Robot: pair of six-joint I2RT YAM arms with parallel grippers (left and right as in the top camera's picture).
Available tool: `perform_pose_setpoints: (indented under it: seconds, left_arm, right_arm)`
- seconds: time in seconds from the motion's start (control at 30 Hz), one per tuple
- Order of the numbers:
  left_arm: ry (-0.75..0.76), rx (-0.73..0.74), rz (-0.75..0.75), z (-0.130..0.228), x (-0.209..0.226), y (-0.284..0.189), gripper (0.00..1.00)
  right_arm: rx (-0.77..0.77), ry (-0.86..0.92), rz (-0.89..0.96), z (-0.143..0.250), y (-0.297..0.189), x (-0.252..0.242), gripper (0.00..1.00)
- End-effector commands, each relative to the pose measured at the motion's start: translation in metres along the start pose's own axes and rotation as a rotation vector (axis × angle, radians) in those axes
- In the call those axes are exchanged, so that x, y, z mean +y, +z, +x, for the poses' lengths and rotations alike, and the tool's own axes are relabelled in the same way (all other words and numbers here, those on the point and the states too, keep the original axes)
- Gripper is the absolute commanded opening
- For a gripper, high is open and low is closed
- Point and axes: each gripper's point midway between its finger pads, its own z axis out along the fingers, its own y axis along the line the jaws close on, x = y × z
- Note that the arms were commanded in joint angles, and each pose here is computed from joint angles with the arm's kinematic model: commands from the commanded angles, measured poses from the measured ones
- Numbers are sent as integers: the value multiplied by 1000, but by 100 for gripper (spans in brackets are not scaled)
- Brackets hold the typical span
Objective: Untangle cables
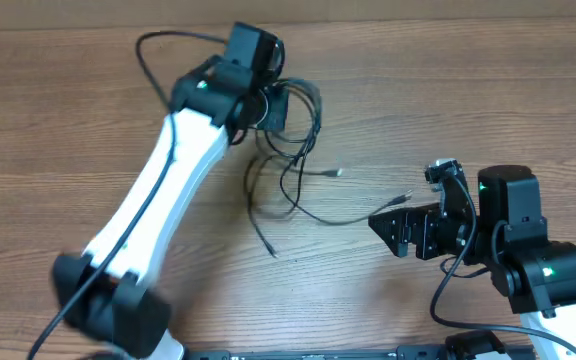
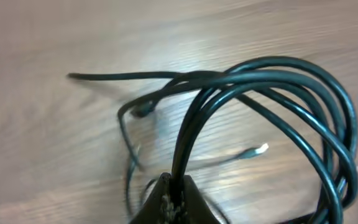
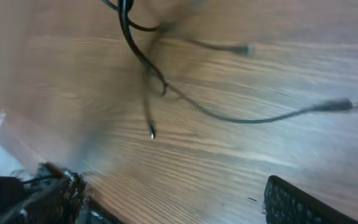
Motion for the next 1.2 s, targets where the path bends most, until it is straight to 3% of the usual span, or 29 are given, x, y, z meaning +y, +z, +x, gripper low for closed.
perform_pose_setpoints:
  seconds: [0.0,0.13,0.3,0.53,0.77,0.93,1.17]
  left_arm:
    - [237,-118,121,-11,-22,-60,4]
    - [240,-135,126,-4,-21,-90,4]
    - [199,-85,238,12,-46,-96,4]
    - [256,-71,335,28,-103,-102,4]
    - [190,-60,378,31,-119,-106,4]
    - [244,-48,408,40,-134,-109,4]
    - [383,-48,449,55,-158,-114,4]
  right_arm:
    - [-32,-72,-169,-9,-6,32,88]
    - [-90,-124,-222,-27,-22,52,87]
    - [-169,-181,-252,-50,-48,74,85]
    - [-167,-180,-252,-49,-48,74,82]
    - [-180,-169,-175,-53,-45,61,80]
    - [-192,-177,-177,-56,-46,62,78]
    - [-245,-321,-149,-66,-48,61,79]
